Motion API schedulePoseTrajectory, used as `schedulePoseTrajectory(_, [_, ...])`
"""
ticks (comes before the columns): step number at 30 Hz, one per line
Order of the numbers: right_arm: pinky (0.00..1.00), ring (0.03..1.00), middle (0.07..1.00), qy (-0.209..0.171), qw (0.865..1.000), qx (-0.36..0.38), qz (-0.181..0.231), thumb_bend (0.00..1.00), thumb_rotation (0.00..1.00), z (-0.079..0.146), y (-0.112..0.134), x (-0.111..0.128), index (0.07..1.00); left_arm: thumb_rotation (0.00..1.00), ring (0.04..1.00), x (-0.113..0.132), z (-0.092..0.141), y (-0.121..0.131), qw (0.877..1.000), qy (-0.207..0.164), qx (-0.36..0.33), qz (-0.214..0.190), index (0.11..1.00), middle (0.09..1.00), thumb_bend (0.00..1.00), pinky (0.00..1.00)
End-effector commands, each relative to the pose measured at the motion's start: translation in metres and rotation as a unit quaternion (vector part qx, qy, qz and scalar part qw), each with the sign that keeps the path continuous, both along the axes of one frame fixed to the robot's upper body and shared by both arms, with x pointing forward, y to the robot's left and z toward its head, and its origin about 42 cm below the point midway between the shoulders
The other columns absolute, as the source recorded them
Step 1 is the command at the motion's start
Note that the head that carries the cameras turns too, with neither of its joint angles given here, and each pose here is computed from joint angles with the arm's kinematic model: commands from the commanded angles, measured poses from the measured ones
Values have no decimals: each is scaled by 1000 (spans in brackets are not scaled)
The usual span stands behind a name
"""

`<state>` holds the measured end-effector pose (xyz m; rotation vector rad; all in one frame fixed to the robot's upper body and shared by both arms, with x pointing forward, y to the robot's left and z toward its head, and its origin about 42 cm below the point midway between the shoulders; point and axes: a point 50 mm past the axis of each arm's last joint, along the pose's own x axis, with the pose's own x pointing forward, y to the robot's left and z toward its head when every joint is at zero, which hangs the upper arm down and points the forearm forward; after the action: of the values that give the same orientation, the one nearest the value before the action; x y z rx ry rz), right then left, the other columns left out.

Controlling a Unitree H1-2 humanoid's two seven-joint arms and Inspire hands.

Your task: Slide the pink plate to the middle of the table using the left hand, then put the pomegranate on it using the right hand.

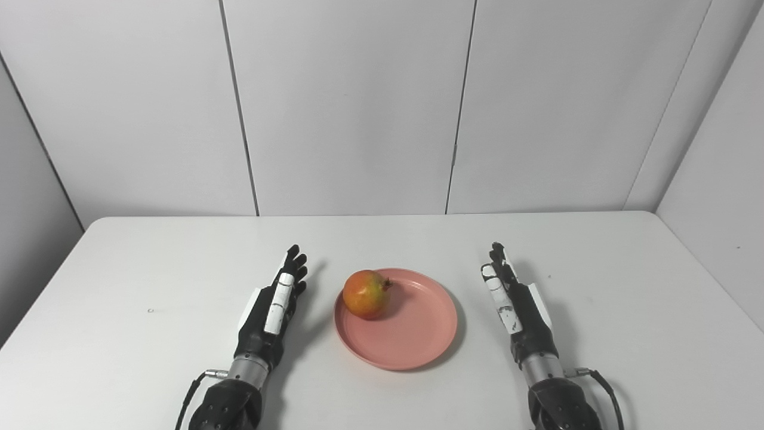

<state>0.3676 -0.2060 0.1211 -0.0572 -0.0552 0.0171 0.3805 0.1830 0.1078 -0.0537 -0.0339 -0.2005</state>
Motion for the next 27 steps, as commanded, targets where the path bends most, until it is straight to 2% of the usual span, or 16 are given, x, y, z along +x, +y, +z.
schedulePoseTrajectory(1, [999, 1000, 1000, -35, 999, 23, 10, 604, 988, 19, 6, 12, 1000, 1000, 1000, 7, 10, 1, 1000, -21, 6, 2, 1000, 1000, 654, 1000])
schedulePoseTrajectory(9, [1000, 1000, 1000, -25, 999, 43, 3, 570, 990, 16, 15, 7, 1000, 1000, 1000, 6, 11, 3, 1000, -16, 5, 13, 1000, 1000, 657, 1000])
schedulePoseTrajectory(27, [1000, 1000, 1000, -20, 999, 48, 10, 603, 948, 15, 13, 8, 1000, 1000, 1000, 3, 7, 2, 1000, -19, -2, 5, 1000, 1000, 629, 1000])
